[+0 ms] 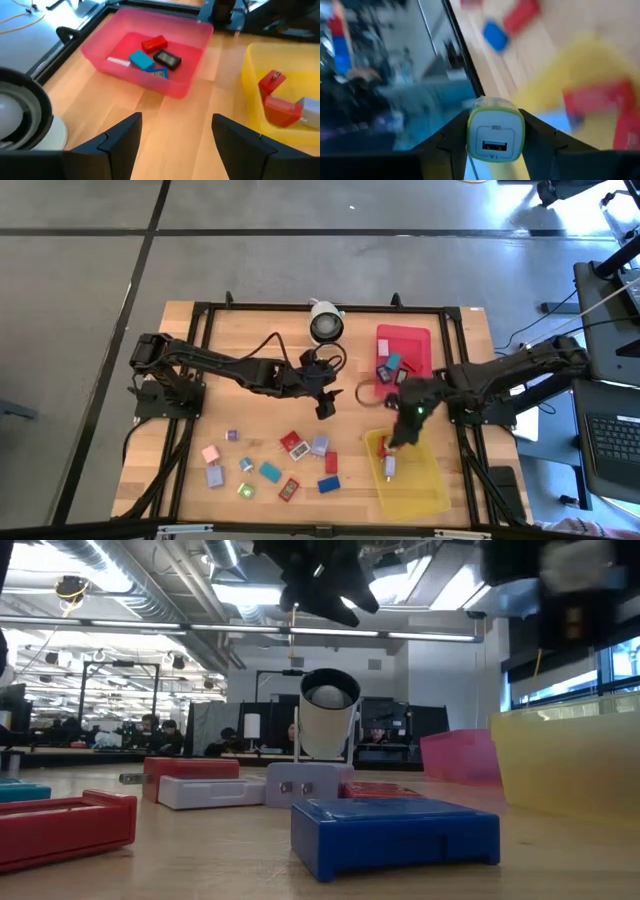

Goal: Pick & Place Office items
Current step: Put the top green charger adapter into the yellow bin

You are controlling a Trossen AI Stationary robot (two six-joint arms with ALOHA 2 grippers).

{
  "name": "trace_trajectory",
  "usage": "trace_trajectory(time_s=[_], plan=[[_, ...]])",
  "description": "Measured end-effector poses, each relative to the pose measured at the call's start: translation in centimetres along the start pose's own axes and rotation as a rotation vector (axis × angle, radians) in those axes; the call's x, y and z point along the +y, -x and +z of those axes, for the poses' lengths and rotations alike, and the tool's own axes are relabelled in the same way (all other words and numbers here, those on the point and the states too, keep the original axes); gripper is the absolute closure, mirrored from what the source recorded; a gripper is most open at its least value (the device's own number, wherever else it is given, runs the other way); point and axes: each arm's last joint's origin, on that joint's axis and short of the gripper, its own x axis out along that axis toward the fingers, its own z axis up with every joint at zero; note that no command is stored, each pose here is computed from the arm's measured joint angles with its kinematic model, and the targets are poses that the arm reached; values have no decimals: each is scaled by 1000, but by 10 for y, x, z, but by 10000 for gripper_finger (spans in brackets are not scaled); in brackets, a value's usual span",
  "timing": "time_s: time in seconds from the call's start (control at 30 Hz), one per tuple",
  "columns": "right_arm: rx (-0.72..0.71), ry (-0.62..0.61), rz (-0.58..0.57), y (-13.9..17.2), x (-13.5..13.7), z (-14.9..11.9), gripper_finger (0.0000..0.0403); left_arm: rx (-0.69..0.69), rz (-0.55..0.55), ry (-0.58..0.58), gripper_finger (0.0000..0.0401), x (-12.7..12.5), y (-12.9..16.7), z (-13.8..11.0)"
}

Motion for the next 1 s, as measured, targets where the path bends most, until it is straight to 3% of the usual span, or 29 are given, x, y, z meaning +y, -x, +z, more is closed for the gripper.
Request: trace_trajectory(time_s=[0.13,0.37,0.53,0.77,1.0], plan=[[129,-55,-112,-12,-3,-22,256,29,8,-13,166,1,0,-3],[179,-157,-275,-39,-13,-32,259,73,53,-27,167,5,-1,-7],[217,-181,-363,-60,-24,-31,256,153,110,82,168,18,0,-13],[207,-173,-469,-80,-39,-28,249,440,13,257,170,39,18,-26],[200,-182,-501,-84,-42,-27,212,739,-84,287,173,43,43,-42]])
